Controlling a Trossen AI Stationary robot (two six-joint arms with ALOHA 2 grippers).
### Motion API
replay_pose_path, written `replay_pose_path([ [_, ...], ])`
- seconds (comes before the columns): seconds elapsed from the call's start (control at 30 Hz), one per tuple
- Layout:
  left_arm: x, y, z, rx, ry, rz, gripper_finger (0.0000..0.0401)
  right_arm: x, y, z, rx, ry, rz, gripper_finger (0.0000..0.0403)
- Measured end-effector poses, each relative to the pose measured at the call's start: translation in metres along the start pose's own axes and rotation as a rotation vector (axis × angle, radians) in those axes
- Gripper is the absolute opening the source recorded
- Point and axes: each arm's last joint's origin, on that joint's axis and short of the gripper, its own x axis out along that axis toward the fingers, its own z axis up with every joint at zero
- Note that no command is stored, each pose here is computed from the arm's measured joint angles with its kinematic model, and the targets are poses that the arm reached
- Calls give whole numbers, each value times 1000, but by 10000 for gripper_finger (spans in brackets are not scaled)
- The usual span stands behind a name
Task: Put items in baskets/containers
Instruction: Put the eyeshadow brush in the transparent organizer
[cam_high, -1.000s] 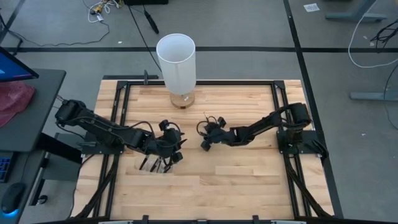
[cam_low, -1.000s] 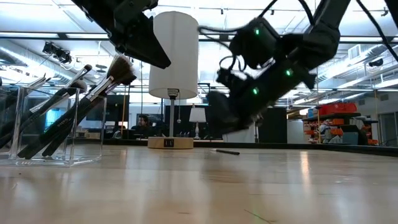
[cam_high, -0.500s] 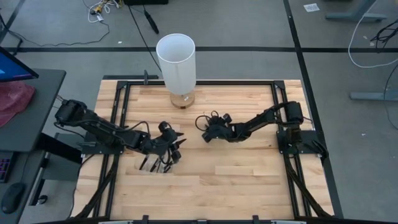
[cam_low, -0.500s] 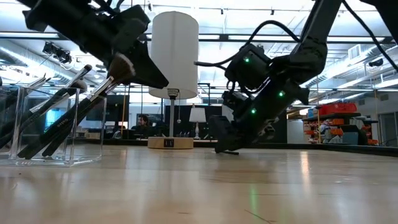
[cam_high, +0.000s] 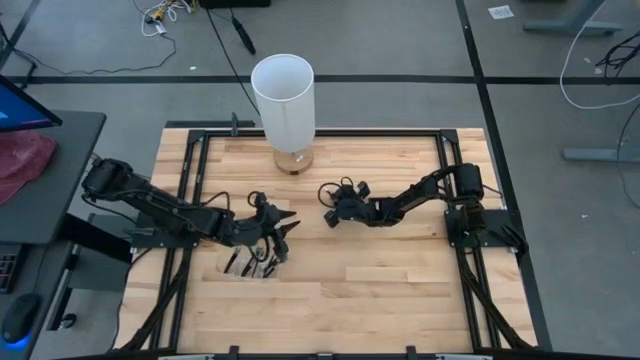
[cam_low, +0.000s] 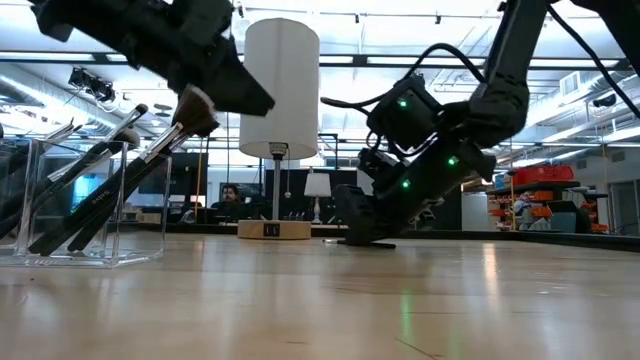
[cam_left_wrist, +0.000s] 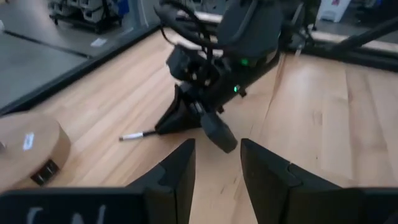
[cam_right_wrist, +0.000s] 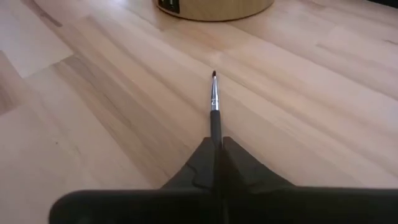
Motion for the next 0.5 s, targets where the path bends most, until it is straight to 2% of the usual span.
replay_pose_path([
  [0.23, -17, 6, 17, 21, -49, -24, 131, -14, 4, -12, -12, -3, 48, 6],
  [0.37, -19, 9, 13, 58, 3, -34, 131, -31, 10, -17, -70, 22, 22, 5],
  [0.5, -19, 12, 5, 80, 39, -37, 131, -54, 17, -16, -105, 11, 51, 4],
])
